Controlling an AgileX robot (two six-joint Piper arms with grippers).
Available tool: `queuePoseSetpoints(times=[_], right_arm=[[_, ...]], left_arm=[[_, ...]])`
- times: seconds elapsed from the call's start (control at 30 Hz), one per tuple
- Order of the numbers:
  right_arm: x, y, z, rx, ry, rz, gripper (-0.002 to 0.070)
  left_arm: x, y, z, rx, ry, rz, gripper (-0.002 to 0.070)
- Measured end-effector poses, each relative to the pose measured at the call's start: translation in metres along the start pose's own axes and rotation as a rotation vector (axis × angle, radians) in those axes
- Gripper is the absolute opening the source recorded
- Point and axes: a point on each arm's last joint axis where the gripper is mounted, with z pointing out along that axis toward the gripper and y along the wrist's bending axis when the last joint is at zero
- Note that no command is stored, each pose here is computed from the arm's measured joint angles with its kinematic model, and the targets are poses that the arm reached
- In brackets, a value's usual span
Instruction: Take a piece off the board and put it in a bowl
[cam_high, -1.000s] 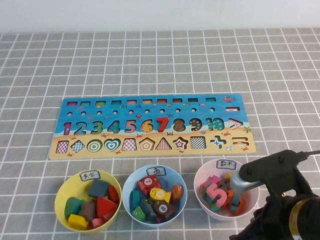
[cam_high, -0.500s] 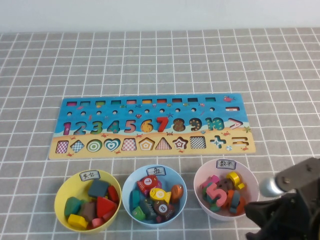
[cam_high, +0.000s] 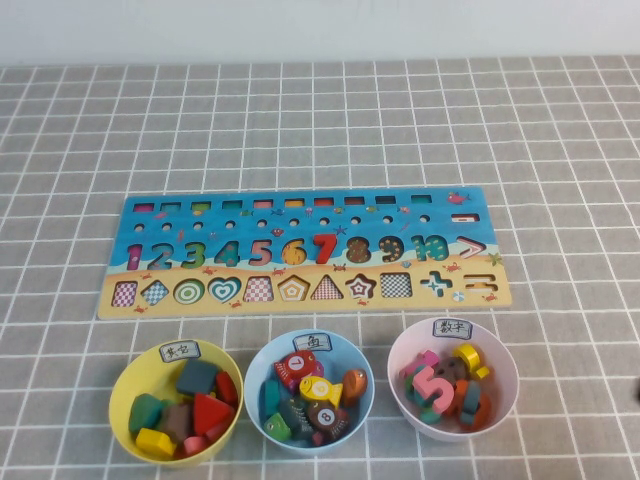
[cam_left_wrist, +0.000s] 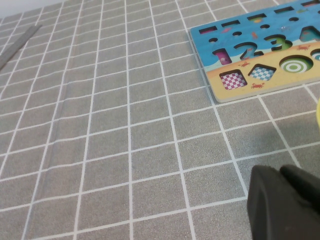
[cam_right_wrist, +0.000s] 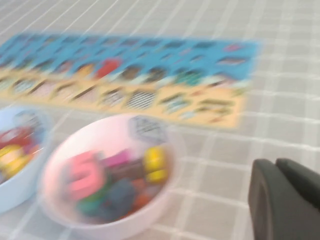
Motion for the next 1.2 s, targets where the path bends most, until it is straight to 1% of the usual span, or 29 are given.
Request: queuePoseSetpoints(times=[0.1,0.2,0.33,0.47,0.57,0.67,1.07,1.2], right_arm=[[0.011,-0.013,-0.015,0.118,-0.106,0.009,-0.0017],[0.007,-0.018,-0.028,0.211,-0.22,-0.02,-0.0017],[0.003,-0.018,-0.043,0.287,-0.341,-0.053,-0.0017],[0.003,-0.02,-0.053,0.347,-0.41,-0.022,-0.0017],[0.003,-0.02,-0.059,0.366,-0.459,-0.034,-0.0017],[0.003,-0.02,-0.06,0.377,-0.467,-0.047,-0.0017],[0.004,-0.021,-0.061,0.374,-0.478,0.039,-0.0017],[0.003,-0.022,-0.061,0.384,-0.482,0.021,-0.0017]], left_arm=[[0.0,0.0,0.0,0.0,0.0,0.0,-0.0001],[0.0,0.0,0.0,0.0,0.0,0.0,-0.0001],[0.0,0.0,0.0,0.0,0.0,0.0,-0.0001],[0.0,0.0,0.0,0.0,0.0,0.0,-0.0001],[0.0,0.0,0.0,0.0,0.0,0.0,-0.0001],[0.0,0.0,0.0,0.0,0.0,0.0,-0.0001],[0.0,0.0,0.0,0.0,0.0,0.0,-0.0001],[0.0,0.0,0.0,0.0,0.0,0.0,-0.0001]])
